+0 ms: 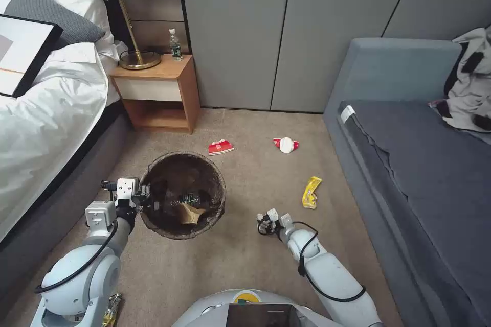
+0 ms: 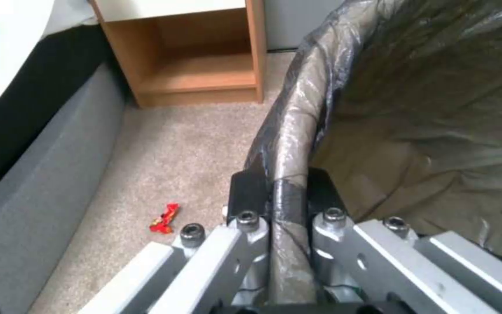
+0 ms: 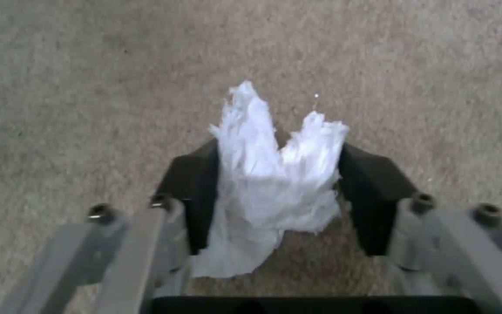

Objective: Pick up the trash bin, then pick up the garbage from the floor and place it into the trash bin.

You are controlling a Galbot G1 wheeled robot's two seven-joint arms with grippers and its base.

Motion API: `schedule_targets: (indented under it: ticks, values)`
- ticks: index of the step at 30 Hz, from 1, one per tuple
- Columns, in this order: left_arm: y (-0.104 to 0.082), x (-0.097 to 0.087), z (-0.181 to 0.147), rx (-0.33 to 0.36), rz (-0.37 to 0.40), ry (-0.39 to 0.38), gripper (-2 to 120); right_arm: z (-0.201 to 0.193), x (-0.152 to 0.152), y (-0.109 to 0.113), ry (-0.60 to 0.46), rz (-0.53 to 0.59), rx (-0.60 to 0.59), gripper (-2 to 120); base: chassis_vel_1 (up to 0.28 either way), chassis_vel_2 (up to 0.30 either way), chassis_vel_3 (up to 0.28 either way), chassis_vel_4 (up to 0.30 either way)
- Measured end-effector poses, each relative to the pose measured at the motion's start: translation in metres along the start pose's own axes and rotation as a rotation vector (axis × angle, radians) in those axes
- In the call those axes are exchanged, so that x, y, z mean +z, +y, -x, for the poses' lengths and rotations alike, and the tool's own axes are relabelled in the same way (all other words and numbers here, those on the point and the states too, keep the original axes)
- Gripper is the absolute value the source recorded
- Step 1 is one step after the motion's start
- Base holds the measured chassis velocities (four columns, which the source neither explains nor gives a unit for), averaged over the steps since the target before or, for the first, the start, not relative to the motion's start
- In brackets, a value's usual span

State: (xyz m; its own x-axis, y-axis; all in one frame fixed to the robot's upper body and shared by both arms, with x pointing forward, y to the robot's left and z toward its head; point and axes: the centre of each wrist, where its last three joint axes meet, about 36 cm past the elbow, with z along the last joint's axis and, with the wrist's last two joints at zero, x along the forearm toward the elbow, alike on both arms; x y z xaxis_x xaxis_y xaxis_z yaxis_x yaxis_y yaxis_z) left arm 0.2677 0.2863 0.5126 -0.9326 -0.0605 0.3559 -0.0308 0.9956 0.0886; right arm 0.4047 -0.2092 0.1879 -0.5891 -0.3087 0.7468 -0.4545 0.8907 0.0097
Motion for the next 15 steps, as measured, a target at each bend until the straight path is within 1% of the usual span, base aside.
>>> schedule_targets:
  ticks: [2, 3, 5, 6, 7, 8, 11, 12, 15]
  values:
    - [-0.0001, 0.0000, 0.0001, 0.001, 0.000, 0.000, 3, 0.0001, 0.0003, 0.0012, 0.000, 0.001, -0.002, 34, 0.000, 0.000, 0.000, 0.000]
    - [-0.0001, 0.0000, 0.0001, 0.001, 0.000, 0.000, 3, 0.0001, 0.0003, 0.0012, 0.000, 0.001, -0.002, 34, 0.000, 0.000, 0.000, 0.000]
    - [-0.0002, 0.0000, 0.0001, 0.000, -0.001, 0.000, 3, 0.0000, 0.0004, 0.0019, 0.000, 0.001, -0.004, 26, 0.000, 0.000, 0.000, 0.000]
    - [-0.0002, 0.0002, 0.0000, 0.000, -0.002, 0.000, 3, -0.0003, 0.0005, 0.0027, 0.000, 0.001, -0.004, 21, 0.000, 0.000, 0.000, 0.000]
    - [-0.0002, 0.0002, 0.0000, 0.000, -0.002, 0.000, 3, -0.0003, 0.0005, 0.0027, 0.000, 0.001, -0.004, 21, 0.000, 0.000, 0.000, 0.000]
    - [-0.0002, 0.0002, 0.0000, 0.000, -0.002, 0.000, 3, -0.0004, 0.0005, 0.0030, 0.000, 0.001, -0.004, 18, 0.000, 0.000, 0.000, 0.000]
    - [0.0001, 0.0002, 0.0000, -0.001, -0.002, -0.002, 3, -0.0012, 0.0000, 0.0047, -0.001, 0.001, -0.004, 3, 0.000, 0.000, 0.000, 0.000]
    - [0.0002, 0.0001, 0.0000, -0.001, -0.002, -0.002, 3, -0.0015, -0.0001, 0.0050, -0.001, 0.001, -0.003, 0, 0.000, 0.000, 0.000, 0.000]
    - [0.0001, 0.0000, 0.0001, -0.001, -0.002, -0.004, 3, -0.0028, -0.0005, 0.0064, -0.005, 0.000, 0.003, 0, 0.000, 0.000, 0.000, 0.000]
